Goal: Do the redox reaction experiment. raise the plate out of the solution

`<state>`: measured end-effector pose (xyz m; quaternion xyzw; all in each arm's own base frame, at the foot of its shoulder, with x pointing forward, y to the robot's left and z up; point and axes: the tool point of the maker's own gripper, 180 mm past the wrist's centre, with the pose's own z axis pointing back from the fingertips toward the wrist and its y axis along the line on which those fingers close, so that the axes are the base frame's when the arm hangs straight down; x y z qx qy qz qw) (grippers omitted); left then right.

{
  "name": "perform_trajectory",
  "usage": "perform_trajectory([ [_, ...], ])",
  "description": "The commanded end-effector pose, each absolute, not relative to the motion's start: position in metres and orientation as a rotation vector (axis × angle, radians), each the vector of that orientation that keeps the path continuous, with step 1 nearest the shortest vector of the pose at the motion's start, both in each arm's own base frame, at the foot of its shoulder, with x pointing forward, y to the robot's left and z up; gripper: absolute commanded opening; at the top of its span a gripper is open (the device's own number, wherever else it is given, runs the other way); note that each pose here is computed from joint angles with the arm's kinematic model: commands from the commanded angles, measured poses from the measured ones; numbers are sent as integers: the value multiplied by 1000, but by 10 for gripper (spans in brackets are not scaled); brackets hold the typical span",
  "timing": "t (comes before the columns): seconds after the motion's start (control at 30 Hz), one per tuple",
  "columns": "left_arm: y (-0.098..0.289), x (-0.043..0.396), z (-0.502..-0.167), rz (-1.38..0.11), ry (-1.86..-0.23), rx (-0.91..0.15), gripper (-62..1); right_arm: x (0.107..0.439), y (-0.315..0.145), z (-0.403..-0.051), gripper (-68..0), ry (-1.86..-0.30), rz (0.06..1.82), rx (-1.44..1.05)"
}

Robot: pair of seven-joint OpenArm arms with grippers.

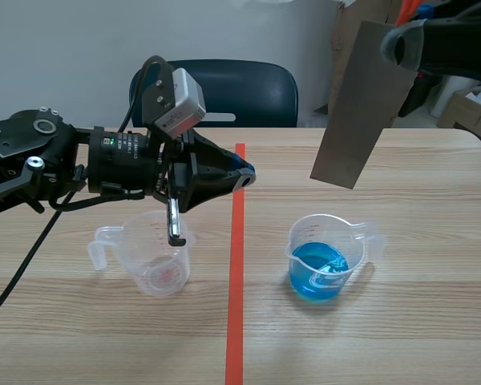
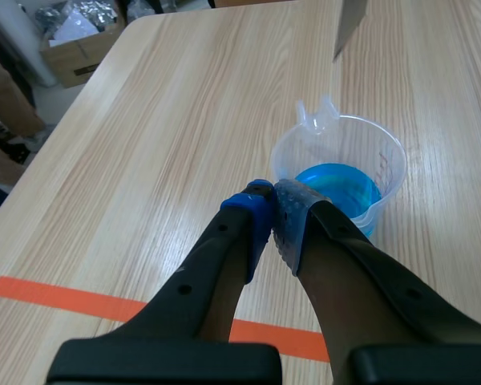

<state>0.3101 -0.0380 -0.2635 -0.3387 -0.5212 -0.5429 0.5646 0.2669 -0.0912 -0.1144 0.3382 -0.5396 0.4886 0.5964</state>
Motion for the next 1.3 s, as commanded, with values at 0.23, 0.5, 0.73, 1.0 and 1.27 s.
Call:
perform_trajectory([
  [0.23,-64,301,-261,-1313,-1213,-864,-584,272,-92,-107,-671,-1236,1071,806],
  [0.5,-69,298,-263,-1321,-1203,-873,-584,272,-94,-111,-671,-1204,1054,801],
  [0.73,-68,298,-267,-1328,-1184,-855,-584,272,-94,-111,-671,-1204,1054,801],
  [1.0,-68,298,-267,-1328,-1184,-855,-584,272,-94,-111,-671,-1204,1054,801],
  [1.27,-68,298,-267,-1328,-1184,-855,-584,272,-94,-111,-671,-1205,1054,802],
])
